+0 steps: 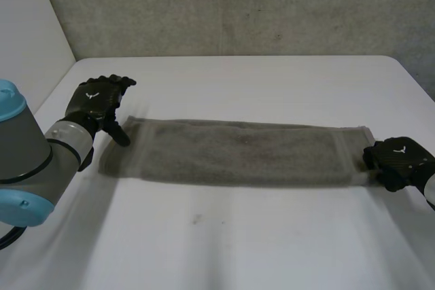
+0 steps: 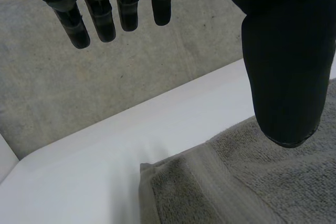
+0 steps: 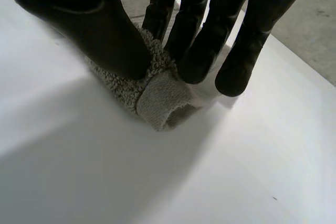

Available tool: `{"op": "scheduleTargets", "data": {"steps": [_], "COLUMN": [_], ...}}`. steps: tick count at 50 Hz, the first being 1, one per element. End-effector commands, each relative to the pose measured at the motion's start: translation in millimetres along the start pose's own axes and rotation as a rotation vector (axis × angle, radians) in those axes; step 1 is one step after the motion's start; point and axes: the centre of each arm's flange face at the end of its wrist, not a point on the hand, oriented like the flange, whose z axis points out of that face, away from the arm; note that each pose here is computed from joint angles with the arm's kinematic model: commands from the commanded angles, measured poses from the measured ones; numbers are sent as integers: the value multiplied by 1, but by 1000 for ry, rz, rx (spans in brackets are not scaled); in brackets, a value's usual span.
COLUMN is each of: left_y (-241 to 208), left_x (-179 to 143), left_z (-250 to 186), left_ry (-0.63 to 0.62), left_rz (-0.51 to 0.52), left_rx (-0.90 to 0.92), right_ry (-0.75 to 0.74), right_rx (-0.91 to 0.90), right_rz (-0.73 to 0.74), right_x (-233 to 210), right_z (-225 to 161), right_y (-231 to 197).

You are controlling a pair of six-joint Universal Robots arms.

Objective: Fold the towel.

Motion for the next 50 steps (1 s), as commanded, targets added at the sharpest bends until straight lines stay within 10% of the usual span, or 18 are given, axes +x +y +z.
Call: {"op": "scheduleTargets", "data": {"steps": [1, 15, 25, 36, 50], "left_y": [0, 1, -8, -7, -17], "left_x": [0, 0, -1, 3, 21], "left_z": [0, -1, -3, -5, -8], "left_ry": [-1, 1, -5, 5, 59], "left_rz": [0, 0, 1, -18, -1], "left_rx": [-1, -2, 23, 19, 55], "right_ry": [136, 418, 107, -313, -345], "right_rx": [-34, -105, 252, 405, 401], "right_rz": [-23, -183, -304, -484, -589], "right_x": [29, 131, -40, -253, -266], "right_z": [0, -15, 7, -17, -33], "right_y": [-2, -17, -159, -159, -149]}}
